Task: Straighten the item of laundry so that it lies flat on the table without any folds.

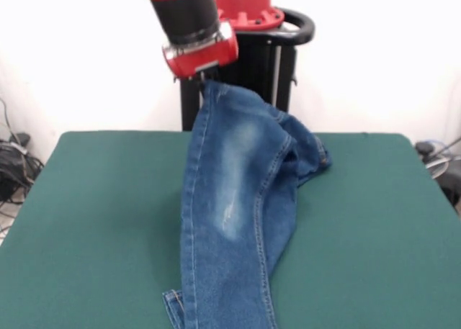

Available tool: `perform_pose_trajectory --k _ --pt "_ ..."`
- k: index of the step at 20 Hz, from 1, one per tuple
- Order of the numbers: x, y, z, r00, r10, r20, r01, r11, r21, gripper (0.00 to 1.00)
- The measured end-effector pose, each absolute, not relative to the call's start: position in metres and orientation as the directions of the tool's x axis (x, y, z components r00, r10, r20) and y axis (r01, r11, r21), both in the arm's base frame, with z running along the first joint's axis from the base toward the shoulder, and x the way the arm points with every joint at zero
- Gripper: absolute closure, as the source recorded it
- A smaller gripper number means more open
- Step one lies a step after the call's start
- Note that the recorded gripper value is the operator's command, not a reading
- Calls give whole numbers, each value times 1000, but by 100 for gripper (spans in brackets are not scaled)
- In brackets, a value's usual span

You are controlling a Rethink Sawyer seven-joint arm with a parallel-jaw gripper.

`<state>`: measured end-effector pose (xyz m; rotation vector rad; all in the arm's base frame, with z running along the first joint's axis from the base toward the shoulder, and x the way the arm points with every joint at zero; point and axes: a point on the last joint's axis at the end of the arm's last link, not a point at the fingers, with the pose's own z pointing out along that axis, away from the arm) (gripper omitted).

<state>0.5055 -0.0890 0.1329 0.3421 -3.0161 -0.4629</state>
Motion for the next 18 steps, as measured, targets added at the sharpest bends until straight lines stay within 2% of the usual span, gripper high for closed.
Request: perform_pose_trajectory --k 12,18 --pt "520 -88 211 -989 -150 -18 -150 972 182 100" --pt "524 -82 232 -985 -167 -43 -171 979 111 100"
